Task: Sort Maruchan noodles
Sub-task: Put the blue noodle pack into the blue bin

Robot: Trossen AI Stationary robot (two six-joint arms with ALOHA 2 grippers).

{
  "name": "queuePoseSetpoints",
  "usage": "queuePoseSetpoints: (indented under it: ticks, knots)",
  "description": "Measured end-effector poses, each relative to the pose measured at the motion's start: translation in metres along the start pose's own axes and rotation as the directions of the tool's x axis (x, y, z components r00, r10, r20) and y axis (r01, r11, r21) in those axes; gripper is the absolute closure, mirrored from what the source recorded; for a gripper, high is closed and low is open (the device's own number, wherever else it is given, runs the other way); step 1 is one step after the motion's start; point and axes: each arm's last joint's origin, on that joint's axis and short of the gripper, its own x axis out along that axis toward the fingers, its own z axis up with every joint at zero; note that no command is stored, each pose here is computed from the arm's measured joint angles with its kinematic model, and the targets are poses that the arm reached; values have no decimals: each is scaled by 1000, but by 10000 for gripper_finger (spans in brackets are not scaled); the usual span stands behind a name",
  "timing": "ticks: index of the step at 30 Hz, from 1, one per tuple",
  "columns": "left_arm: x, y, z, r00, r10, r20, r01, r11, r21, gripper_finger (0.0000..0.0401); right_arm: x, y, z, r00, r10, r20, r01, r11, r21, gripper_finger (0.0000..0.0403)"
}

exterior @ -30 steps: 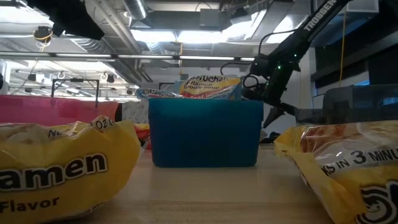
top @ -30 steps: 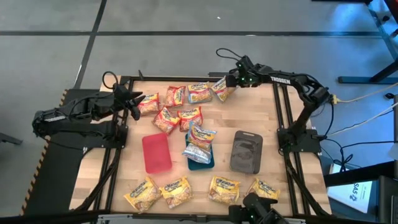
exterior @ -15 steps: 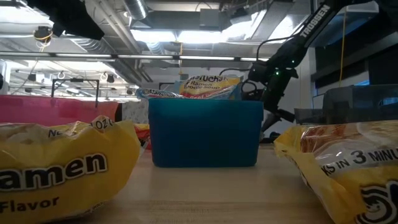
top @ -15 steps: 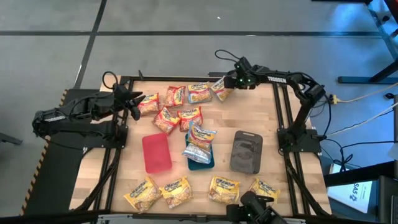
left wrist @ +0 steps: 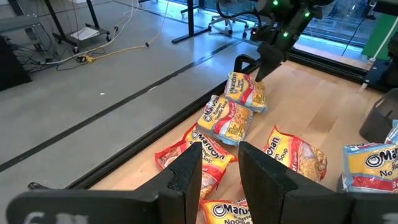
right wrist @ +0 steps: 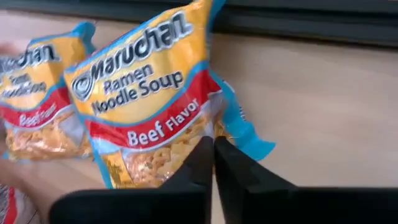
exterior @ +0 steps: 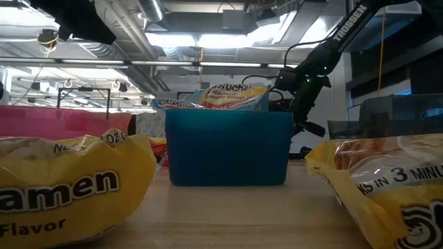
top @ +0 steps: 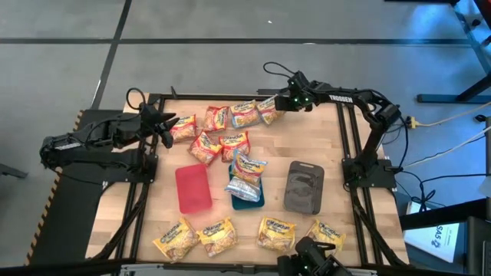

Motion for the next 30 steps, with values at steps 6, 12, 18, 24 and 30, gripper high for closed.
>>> queuePoseSetpoints:
  ticks: [6, 12, 18, 24, 30]
  knots:
    - [0, 0, 0, 1000, 0, 1, 0, 1000, 0, 302, 0, 8, -6, 997, 61, -52, -63, 997, -34, 400]
    - [0, 0, 0, 1000, 0, 0, 0, 1000, 1, 302, -24, 33, -16, 991, 135, -22, -137, 982, -131, 401]
    - [0, 0, 0, 1000, 0, 0, 0, 1000, 1, 302, -72, 68, -37, 974, 222, 53, -202, 946, -253, 402]
    - [0, 0, 0, 1000, 0, 0, 0, 1000, 1, 302, -112, 99, -70, 948, 289, 136, -219, 899, -380, 402]
    - [0, 0, 0, 1000, 0, 0, 0, 1000, 1, 302, -122, 100, -77, 938, 161, 307, -14, 903, -430, 390]
